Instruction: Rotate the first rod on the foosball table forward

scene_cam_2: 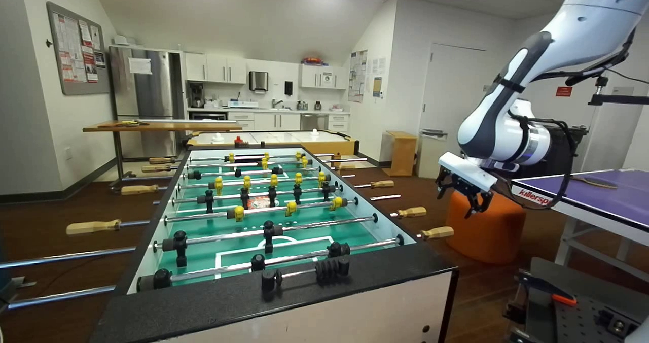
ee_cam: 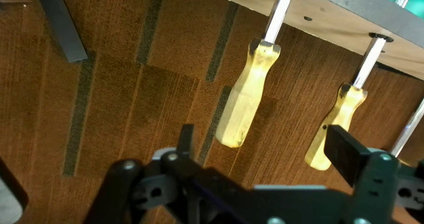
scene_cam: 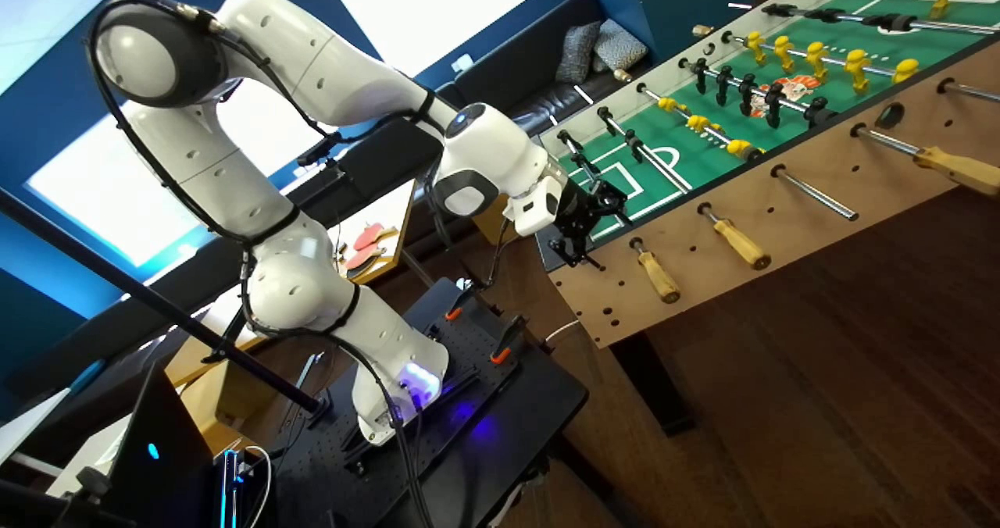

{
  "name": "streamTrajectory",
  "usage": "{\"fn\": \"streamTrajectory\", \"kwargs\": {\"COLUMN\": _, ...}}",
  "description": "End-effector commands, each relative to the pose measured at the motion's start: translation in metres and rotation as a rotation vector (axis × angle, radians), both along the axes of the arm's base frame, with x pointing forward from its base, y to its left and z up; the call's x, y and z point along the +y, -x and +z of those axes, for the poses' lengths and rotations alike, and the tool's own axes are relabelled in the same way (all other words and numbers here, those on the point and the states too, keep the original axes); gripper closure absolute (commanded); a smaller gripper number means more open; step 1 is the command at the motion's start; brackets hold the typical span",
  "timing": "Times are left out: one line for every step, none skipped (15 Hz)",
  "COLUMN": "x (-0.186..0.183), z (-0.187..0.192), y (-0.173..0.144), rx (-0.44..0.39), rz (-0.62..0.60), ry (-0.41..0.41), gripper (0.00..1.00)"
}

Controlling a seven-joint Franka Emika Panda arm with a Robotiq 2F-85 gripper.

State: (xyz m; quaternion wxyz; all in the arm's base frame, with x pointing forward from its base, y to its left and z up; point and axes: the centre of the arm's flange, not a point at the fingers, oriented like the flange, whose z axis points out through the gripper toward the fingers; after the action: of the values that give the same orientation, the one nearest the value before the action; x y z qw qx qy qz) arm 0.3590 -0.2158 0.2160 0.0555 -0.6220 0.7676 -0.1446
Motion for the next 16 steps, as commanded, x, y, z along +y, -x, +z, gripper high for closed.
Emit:
{"fn": "streamTrajectory", "kwargs": {"x": -0.019, "z": -0.046, "y": -0.007, "rx": -0.001, "rz": -0.079, "ry": 0.0, "gripper": 0.0}}
{"fn": "streamTrajectory", "kwargs": {"x": -0.024, "z": -0.054, "y": -0.008, "rx": 0.011, "rz": -0.096, "ry": -0.001, "gripper": 0.0}}
{"fn": "streamTrajectory", "kwargs": {"x": -0.03, "z": -0.06, "y": -0.009, "rx": 0.025, "rz": -0.11, "ry": -0.007, "gripper": 0.0}}
{"fn": "streamTrajectory", "kwargs": {"x": -0.032, "z": -0.062, "y": -0.009, "rx": 0.04, "rz": -0.105, "ry": -0.011, "gripper": 0.0}}
{"fn": "streamTrajectory", "kwargs": {"x": -0.018, "z": -0.037, "y": -0.003, "rx": 0.045, "rz": -0.081, "ry": -0.023, "gripper": 0.0}}
{"fn": "streamTrajectory", "kwargs": {"x": -0.021, "z": -0.043, "y": -0.003, "rx": 0.056, "rz": -0.087, "ry": -0.025, "gripper": 0.0}}
{"fn": "streamTrajectory", "kwargs": {"x": -0.022, "z": -0.046, "y": -0.002, "rx": 0.061, "rz": -0.088, "ry": -0.026, "gripper": 0.0}}
{"fn": "streamTrajectory", "kwargs": {"x": -0.022, "z": -0.046, "y": -0.003, "rx": 0.06, "rz": -0.088, "ry": -0.026, "gripper": 0.0}}
{"fn": "streamTrajectory", "kwargs": {"x": -0.02, "z": -0.045, "y": -0.003, "rx": 0.059, "rz": -0.085, "ry": -0.026, "gripper": 0.0}}
{"fn": "streamTrajectory", "kwargs": {"x": -0.019, "z": -0.044, "y": -0.005, "rx": 0.057, "rz": -0.081, "ry": -0.025, "gripper": 0.0}}
{"fn": "streamTrajectory", "kwargs": {"x": -0.018, "z": -0.046, "y": -0.007, "rx": 0.049, "rz": -0.089, "ry": -0.025, "gripper": 0.0}}
{"fn": "streamTrajectory", "kwargs": {"x": -0.018, "z": -0.05, "y": -0.01, "rx": 0.043, "rz": -0.096, "ry": -0.025, "gripper": 0.0}}
{"fn": "streamTrajectory", "kwargs": {"x": -0.017, "z": -0.053, "y": -0.012, "rx": 0.039, "rz": -0.1, "ry": -0.021, "gripper": 0.0}}
{"fn": "streamTrajectory", "kwargs": {"x": -0.016, "z": -0.055, "y": -0.016, "rx": 0.035, "rz": -0.102, "ry": -0.02, "gripper": 0.0}}
{"fn": "streamTrajectory", "kwargs": {"x": -0.016, "z": -0.058, "y": -0.019, "rx": 0.032, "rz": -0.105, "ry": -0.022, "gripper": 0.0}}
{"fn": "streamTrajectory", "kwargs": {"x": -0.015, "z": -0.06, "y": -0.023, "rx": 0.03, "rz": -0.108, "ry": -0.022, "gripper": 0.0}}
